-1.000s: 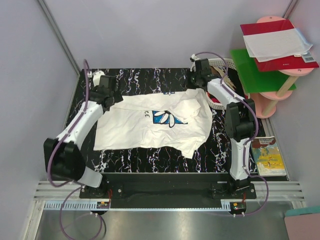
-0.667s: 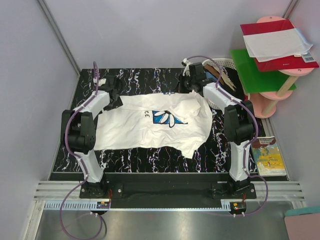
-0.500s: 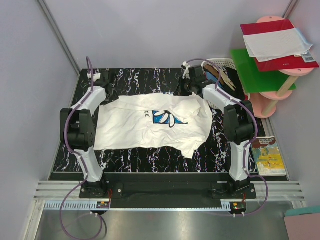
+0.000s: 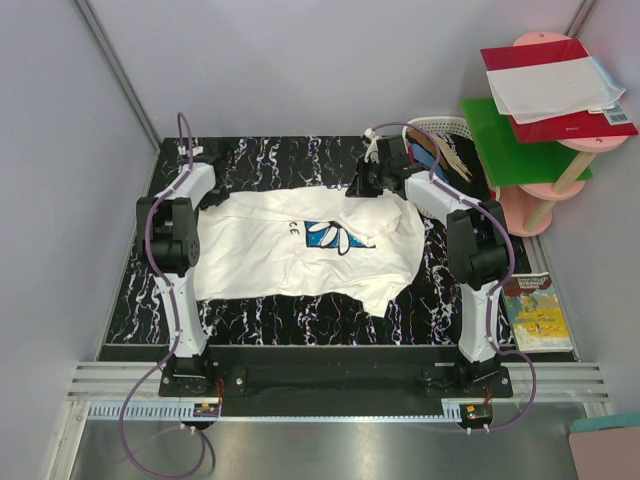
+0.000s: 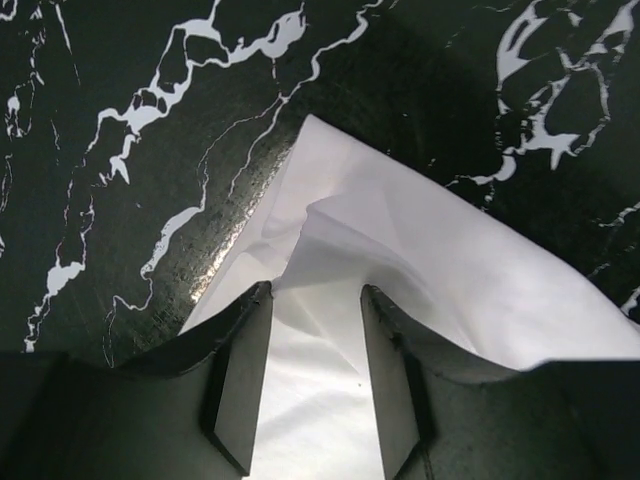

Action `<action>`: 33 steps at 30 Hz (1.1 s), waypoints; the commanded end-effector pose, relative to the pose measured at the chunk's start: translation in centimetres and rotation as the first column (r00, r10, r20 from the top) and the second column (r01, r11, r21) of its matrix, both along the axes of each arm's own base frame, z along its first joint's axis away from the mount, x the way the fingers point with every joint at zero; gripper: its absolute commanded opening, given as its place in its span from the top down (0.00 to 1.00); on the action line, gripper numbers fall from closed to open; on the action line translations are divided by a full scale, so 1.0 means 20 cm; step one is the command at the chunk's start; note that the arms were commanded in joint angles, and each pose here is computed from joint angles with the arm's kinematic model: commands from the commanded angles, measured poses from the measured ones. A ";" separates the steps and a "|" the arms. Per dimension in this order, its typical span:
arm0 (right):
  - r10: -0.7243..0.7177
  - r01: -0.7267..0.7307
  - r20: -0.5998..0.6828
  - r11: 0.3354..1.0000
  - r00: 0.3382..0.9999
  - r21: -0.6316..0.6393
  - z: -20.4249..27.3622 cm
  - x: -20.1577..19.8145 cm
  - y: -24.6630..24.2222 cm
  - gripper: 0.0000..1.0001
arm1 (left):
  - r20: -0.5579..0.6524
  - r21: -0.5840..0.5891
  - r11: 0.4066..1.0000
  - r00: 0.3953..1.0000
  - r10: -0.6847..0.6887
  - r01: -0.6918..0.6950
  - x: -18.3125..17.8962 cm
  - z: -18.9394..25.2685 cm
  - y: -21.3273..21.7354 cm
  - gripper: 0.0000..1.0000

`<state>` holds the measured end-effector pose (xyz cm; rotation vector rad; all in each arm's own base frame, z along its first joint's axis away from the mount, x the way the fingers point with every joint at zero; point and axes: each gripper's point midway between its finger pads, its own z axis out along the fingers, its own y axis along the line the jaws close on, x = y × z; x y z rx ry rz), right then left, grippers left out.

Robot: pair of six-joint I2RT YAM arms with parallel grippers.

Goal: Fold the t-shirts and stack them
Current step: Fold the tshirt

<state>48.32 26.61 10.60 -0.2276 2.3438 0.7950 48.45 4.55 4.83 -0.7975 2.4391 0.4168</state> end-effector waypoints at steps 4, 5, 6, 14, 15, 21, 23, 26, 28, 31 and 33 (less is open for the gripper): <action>0.029 -0.030 0.049 0.999 0.998 0.028 0.10 -0.01 0.05 0.97 | 0.061 0.006 0.999 0.998 0.033 -0.033 0.02 0.16 0.08 1.00; 0.031 -0.033 0.044 0.999 0.999 0.028 0.09 -0.01 0.05 0.97 | 0.073 0.003 0.999 0.997 0.039 -0.039 0.01 0.19 0.07 1.00; 0.031 -0.033 0.043 0.999 0.999 0.027 0.08 -0.01 0.05 0.97 | 0.061 0.005 0.999 0.997 0.044 -0.045 -0.02 0.17 0.08 1.00; 0.035 -0.035 0.020 0.999 0.999 0.030 0.05 -0.03 0.05 0.97 | 0.043 0.054 0.993 0.994 0.099 -0.101 -0.21 0.19 0.13 1.00; 0.036 -0.037 0.021 0.999 0.999 0.032 0.05 -0.03 0.05 0.97 | 0.040 0.051 0.993 0.994 0.102 -0.104 -0.22 0.19 0.13 1.00; 0.042 -0.042 0.015 0.999 0.999 0.035 0.04 -0.05 0.05 0.96 | 0.031 0.016 0.997 0.997 0.076 -0.076 -0.17 0.14 0.09 0.53; 0.043 -0.044 0.013 0.998 0.999 0.035 0.04 -0.05 0.05 0.97 | 0.018 0.005 0.998 0.998 0.063 -0.063 -0.14 0.10 0.08 0.52; 0.045 -0.045 0.015 0.998 0.999 0.033 0.04 -0.05 0.05 0.97 | 0.001 -0.003 0.998 0.998 0.056 -0.056 -0.11 0.05 0.07 0.53; 0.045 -0.045 0.016 0.998 0.999 0.032 0.04 -0.05 0.05 0.96 | -0.008 -0.005 0.998 0.998 0.059 -0.059 -0.11 0.02 0.07 0.59; 0.046 -0.046 0.014 0.998 0.999 0.030 0.03 -0.05 0.05 0.96 | -0.022 -0.001 0.996 0.996 0.085 -0.085 -0.11 -0.02 0.12 0.87; 0.044 -0.044 0.009 0.999 0.999 0.031 0.03 -0.06 0.05 0.96 | -0.019 -0.006 0.996 0.996 0.088 -0.088 -0.11 -0.01 0.12 1.00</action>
